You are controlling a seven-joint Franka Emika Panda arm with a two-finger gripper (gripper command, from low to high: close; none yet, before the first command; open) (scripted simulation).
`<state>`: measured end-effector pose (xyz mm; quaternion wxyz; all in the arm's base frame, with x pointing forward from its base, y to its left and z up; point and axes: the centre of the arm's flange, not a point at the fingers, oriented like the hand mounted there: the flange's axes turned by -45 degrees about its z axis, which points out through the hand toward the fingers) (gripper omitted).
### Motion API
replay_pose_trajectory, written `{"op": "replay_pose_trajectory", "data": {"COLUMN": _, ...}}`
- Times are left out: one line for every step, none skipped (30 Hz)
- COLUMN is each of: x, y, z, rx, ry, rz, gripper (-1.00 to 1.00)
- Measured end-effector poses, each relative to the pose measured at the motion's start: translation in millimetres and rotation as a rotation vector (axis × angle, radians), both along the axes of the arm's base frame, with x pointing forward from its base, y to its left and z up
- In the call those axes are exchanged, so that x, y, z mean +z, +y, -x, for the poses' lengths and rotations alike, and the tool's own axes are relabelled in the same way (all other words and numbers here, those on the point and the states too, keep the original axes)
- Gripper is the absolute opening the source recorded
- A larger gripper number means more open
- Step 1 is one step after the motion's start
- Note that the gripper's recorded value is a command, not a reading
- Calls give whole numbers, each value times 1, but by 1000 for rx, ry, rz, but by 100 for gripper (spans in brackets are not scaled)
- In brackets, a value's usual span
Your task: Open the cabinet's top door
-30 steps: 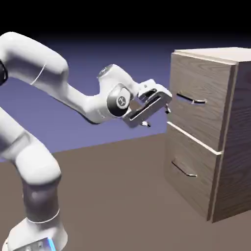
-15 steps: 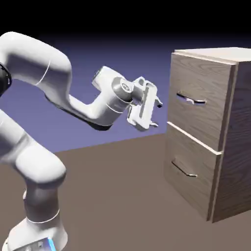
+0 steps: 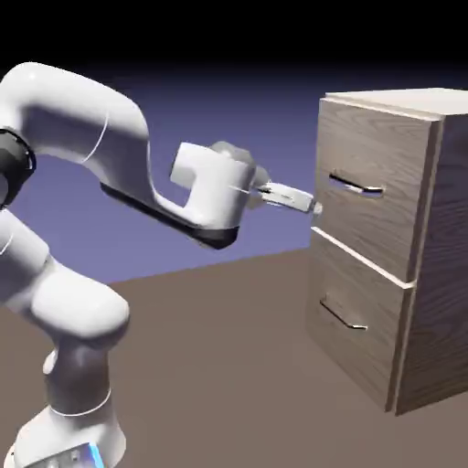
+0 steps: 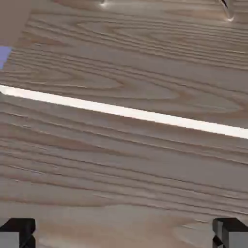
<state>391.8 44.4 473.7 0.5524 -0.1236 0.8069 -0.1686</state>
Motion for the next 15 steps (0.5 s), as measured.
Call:
{"op": "replay_pose_trajectory", "data": {"x": 0, "y": -1, "z": -1, "rx": 25, "ry": -10, "rz": 65, "gripper": 0}}
{"op": "replay_pose_trajectory", "data": {"x": 0, "y": -3, "z": -2, "rx": 50, "ry": -21, "rz": 131, "gripper": 0}}
{"op": "replay_pose_trajectory", "data": {"x": 0, "y": -5, "z": -4, "rx": 74, "ry": -32, "rz": 197, "gripper": 0}}
{"op": "replay_pose_trajectory", "data": {"x": 0, "y": -6, "z": -5, "rx": 97, "ry": -43, "rz": 262, "gripper": 0}}
{"op": "replay_pose_trajectory", "data": {"x": 0, "y": -8, "z": -6, "rx": 119, "ry": -55, "rz": 328, "gripper": 0}}
{"op": "replay_pose_trajectory", "data": {"x": 0, "y": -9, "z": -8, "rx": 141, "ry": -67, "rz": 394, "gripper": 0}}
{"op": "replay_pose_trajectory", "data": {"x": 0, "y": -11, "z": -9, "rx": 162, "ry": -79, "rz": 461, "gripper": 0}}
{"op": "replay_pose_trajectory", "data": {"x": 0, "y": -12, "z": -11, "rx": 181, "ry": -92, "rz": 527, "gripper": 0}}
{"op": "replay_pose_trajectory", "data": {"x": 0, "y": -14, "z": -12, "rx": 200, "ry": -105, "rz": 593, "gripper": 0}}
{"op": "replay_pose_trajectory", "data": {"x": 0, "y": -16, "z": -14, "rx": 218, "ry": -119, "rz": 660, "gripper": 0}}
{"op": "replay_pose_trajectory", "data": {"x": 0, "y": -17, "z": -16, "rx": 235, "ry": -133, "rz": 727, "gripper": 0}}
{"op": "replay_pose_trajectory", "data": {"x": 1, "y": -19, "z": -17, "rx": 252, "ry": -147, "rz": 793, "gripper": 0}}
{"op": "replay_pose_trajectory", "data": {"x": 1, "y": -20, "z": -19, "rx": 267, "ry": -161, "rz": 860, "gripper": 0}}
{"op": "replay_pose_trajectory", "data": {"x": 1, "y": -22, "z": -21, "rx": 281, "ry": -176, "rz": 927, "gripper": 0}}
{"op": "replay_pose_trajectory", "data": {"x": 1, "y": -24, "z": -23, "rx": 294, "ry": -191, "rz": 994, "gripper": 0}}
